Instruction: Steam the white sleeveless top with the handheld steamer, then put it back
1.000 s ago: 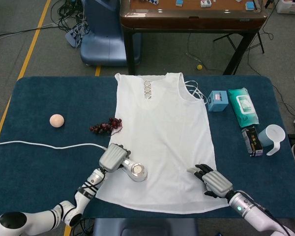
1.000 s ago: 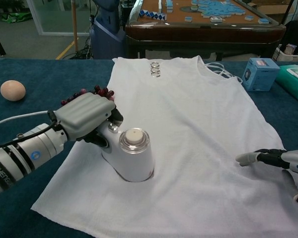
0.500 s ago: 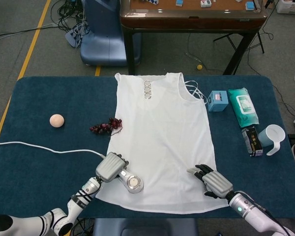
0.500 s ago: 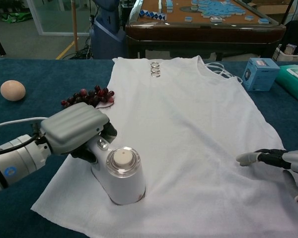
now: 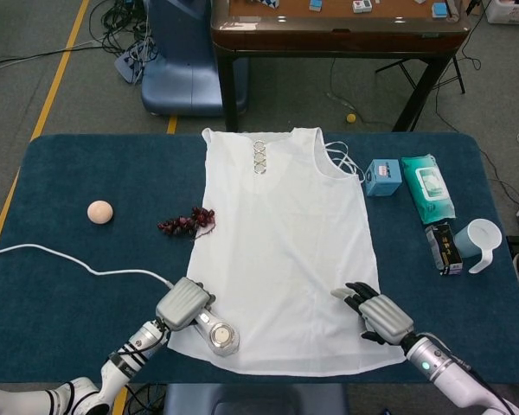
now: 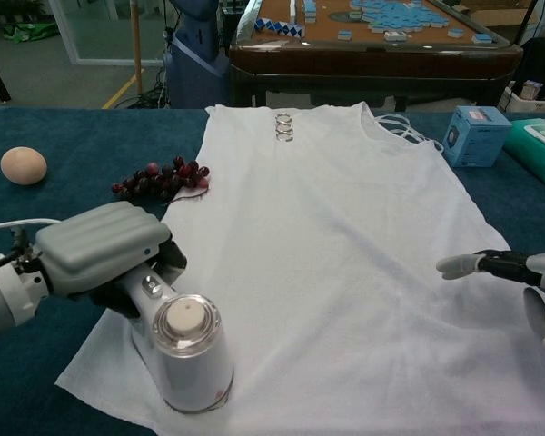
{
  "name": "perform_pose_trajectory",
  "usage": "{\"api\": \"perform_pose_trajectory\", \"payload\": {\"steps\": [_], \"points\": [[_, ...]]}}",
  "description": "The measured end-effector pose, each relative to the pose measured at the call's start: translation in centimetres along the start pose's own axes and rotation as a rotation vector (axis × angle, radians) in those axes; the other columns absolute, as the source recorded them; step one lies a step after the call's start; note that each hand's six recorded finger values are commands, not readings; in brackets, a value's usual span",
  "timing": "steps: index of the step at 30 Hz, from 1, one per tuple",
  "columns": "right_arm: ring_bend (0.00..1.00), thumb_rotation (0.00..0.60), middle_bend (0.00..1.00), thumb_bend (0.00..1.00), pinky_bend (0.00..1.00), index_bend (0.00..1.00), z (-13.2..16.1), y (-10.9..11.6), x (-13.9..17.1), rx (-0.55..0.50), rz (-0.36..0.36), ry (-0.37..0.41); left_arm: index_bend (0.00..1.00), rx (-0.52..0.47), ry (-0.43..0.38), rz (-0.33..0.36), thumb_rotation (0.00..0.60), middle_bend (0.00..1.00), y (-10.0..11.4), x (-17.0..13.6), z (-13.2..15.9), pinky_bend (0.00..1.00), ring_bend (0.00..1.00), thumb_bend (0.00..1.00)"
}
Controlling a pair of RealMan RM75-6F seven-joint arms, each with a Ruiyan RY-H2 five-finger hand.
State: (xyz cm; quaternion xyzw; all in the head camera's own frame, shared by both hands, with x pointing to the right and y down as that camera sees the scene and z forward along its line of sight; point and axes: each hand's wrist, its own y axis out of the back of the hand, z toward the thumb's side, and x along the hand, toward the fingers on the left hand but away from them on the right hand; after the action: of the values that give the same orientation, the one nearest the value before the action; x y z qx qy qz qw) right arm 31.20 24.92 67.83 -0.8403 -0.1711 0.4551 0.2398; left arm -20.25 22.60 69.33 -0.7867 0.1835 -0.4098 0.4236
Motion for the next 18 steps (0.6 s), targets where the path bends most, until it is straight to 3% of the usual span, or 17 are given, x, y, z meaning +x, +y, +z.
{"api": "perform_pose_trajectory", "payload": {"steps": [3, 6, 12, 18], "points": [[0.04, 0.600, 0.13, 0.66, 0.04, 0.02, 0.2, 1.5, 0.2, -0.010, -0.046, 0.007, 0.86, -0.033, 0.030, 0.030, 0.600, 0.77, 1.1, -0.1, -1.0, 0.77, 0.65, 0.20], [0.04, 0.600, 0.13, 0.48, 0.04, 0.02, 0.4, 3.9, 0.5, 0.003, -0.115, 0.012, 0.86, -0.054, 0.078, 0.072, 0.600, 0.77, 2.3, 0.0, -2.5, 0.77, 0.65, 0.20], [0.04, 0.600, 0.13, 0.37, 0.04, 0.02, 1.0, 9.5, 1.8, 0.094, -0.250, 0.004, 0.86, -0.069, 0.195, 0.138, 0.600, 0.77, 4.2, 0.0, -6.9, 0.77, 0.65, 0.20], [0.04, 0.600, 0.13, 0.33, 0.04, 0.02, 1.6, 14.4, 3.2, 0.157, -0.355, -0.028, 0.85, -0.051, 0.287, 0.157, 0.600, 0.77, 4.3, -0.2, -10.8, 0.77, 0.65, 0.20]]}}
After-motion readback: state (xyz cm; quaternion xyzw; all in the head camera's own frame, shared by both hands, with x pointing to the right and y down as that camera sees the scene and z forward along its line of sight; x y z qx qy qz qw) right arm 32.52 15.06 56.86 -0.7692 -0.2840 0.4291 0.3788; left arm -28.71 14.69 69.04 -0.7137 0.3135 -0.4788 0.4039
